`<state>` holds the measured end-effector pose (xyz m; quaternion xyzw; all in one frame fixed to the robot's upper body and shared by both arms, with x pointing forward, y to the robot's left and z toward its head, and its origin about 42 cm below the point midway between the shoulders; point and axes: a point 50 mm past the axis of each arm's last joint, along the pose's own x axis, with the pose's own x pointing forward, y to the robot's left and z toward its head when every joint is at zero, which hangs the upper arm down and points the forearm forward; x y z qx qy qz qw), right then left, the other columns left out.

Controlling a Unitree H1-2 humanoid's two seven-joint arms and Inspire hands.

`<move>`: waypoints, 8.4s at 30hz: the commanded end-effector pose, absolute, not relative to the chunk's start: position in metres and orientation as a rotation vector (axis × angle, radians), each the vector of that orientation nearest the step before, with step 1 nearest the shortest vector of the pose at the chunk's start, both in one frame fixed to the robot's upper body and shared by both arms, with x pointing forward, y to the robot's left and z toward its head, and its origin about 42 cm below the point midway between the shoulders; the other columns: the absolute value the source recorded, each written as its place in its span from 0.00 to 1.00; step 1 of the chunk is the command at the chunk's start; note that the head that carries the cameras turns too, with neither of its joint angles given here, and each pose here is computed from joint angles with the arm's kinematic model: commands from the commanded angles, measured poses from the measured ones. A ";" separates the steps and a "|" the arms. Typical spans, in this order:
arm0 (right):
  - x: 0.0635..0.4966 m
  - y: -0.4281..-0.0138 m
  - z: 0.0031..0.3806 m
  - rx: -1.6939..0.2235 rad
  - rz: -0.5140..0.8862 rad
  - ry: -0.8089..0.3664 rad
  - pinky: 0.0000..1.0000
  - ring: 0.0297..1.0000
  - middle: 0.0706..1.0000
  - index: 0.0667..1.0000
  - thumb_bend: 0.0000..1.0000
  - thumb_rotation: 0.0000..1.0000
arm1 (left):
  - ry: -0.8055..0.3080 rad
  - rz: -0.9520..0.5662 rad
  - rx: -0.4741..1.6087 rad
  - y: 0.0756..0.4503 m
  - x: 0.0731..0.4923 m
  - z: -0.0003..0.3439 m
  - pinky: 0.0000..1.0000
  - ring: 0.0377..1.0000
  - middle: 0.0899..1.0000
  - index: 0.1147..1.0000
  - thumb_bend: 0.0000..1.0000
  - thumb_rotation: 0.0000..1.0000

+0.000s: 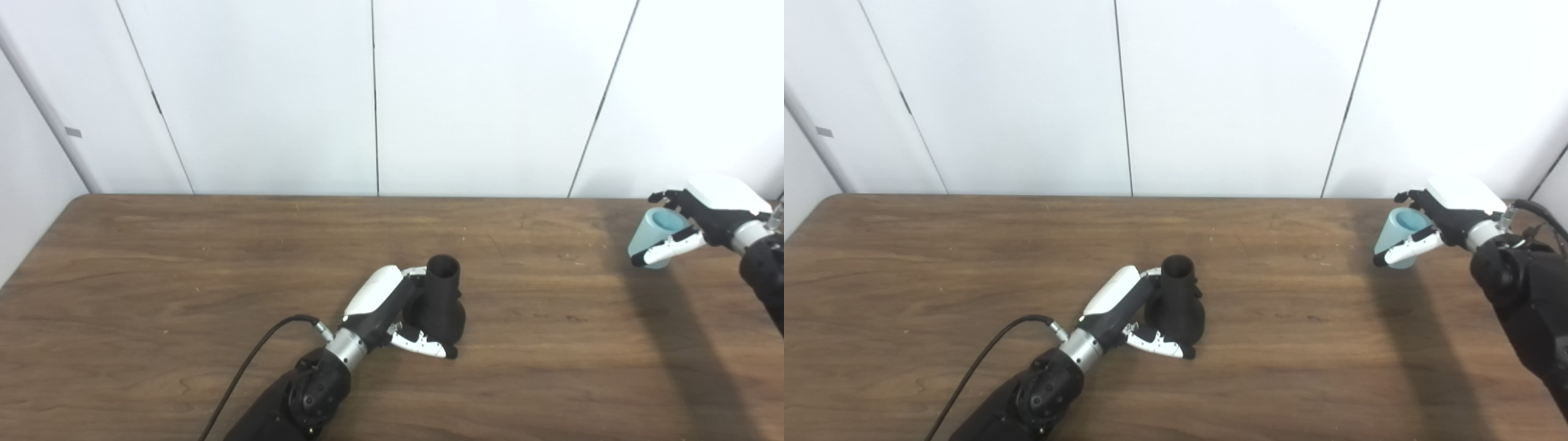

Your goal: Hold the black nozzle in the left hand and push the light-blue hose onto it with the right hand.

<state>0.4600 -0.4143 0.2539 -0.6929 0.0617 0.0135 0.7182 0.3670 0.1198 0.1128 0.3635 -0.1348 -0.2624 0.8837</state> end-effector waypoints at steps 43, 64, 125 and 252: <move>0.432 -0.308 0.362 -1.494 0.101 -0.424 0.14 0.19 0.26 0.44 0.51 0.15 | 0.094 -0.660 0.866 0.151 0.304 0.012 0.88 0.86 0.76 0.43 0.51 0.10; 0.383 -0.192 0.416 -1.214 0.396 -0.698 0.13 0.18 0.25 0.45 0.51 0.14 | 0.087 -0.654 0.857 0.150 0.303 0.011 0.88 0.86 0.76 0.43 0.51 0.10; 0.373 -0.137 0.402 -1.390 0.735 -0.557 0.08 0.13 0.21 0.45 0.51 0.14 | 0.075 -0.642 0.849 0.148 0.304 0.016 0.87 0.85 0.76 0.43 0.51 0.10; 0.394 -0.093 0.368 -1.701 0.781 -0.424 0.06 0.12 0.41 0.44 0.53 0.00 | 0.091 -0.665 0.818 0.146 0.301 0.018 0.84 0.86 0.76 0.43 0.51 0.10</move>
